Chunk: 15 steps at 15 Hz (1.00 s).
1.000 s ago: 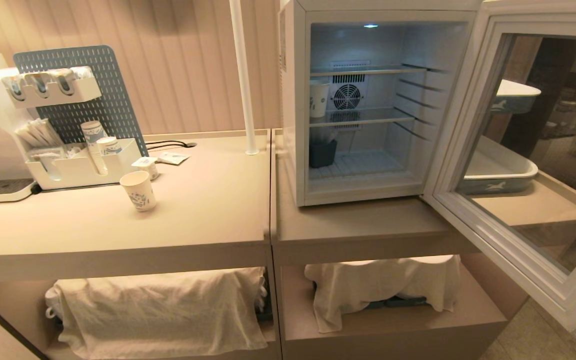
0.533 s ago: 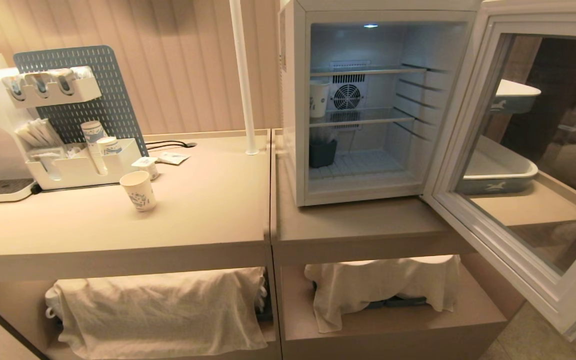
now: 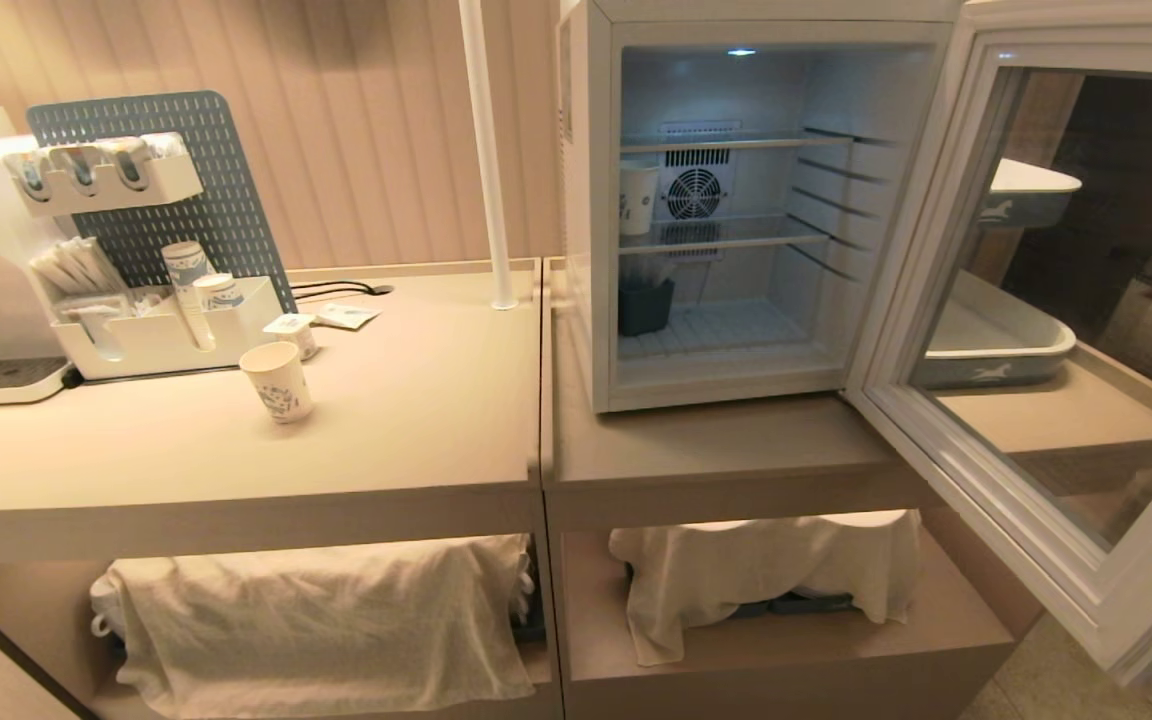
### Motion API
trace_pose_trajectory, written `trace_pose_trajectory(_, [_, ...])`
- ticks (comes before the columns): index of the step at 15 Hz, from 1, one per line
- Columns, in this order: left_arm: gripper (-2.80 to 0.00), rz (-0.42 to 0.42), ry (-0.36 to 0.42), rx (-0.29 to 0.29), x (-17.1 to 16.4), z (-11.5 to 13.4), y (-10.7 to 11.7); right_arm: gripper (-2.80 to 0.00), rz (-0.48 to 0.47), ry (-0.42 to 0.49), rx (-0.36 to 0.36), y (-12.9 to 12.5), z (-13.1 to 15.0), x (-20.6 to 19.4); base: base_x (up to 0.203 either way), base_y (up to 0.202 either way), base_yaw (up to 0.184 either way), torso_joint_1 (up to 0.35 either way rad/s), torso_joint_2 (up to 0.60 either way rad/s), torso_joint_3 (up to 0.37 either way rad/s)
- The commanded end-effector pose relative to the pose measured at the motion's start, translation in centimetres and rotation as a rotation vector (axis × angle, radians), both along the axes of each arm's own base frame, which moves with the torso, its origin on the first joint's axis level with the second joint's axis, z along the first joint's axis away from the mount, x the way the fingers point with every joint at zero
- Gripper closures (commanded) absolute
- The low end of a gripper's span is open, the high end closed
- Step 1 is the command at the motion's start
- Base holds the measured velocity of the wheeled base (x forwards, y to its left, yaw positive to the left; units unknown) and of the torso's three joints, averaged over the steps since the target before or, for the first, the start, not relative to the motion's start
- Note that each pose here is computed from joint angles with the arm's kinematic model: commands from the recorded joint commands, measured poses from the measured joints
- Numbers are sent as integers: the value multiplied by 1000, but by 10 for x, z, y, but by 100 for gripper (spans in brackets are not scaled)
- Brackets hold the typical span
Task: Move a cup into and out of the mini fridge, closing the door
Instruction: Close the freezer door
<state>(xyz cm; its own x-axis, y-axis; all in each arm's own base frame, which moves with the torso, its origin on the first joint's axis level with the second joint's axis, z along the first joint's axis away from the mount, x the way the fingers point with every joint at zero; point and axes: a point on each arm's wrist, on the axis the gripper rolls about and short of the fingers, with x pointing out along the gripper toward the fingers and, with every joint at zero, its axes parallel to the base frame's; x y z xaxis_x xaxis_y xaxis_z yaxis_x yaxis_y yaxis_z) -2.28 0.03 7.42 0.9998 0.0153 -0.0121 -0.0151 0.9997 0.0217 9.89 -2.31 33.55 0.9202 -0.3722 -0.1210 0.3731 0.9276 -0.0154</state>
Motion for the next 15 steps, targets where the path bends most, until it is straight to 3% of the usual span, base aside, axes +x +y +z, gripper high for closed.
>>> trace_pose_trajectory(1, [0,0,2,0,0,0,0,0,15,-17,32,2,1,-1,0,0,0,0,0,0])
trace_pose_trajectory(4, [0,0,2,0,0,0,0,0,32,-26,54,4,1,-1,0,0,0,0,0,0])
trace_pose_trajectory(10, [0,0,2,0,0,0,0,0,90,-82,212,10,2,-2,0,0,0,0,0,0])
trace_pose_trajectory(13, [0,0,2,0,0,0,0,0,109,-84,233,11,1,0,0,0,0,0,0,0])
trace_pose_trajectory(15, [0,0,3,0,0,0,0,0,161,-96,296,13,2,0,0,0,0,0,0,0])
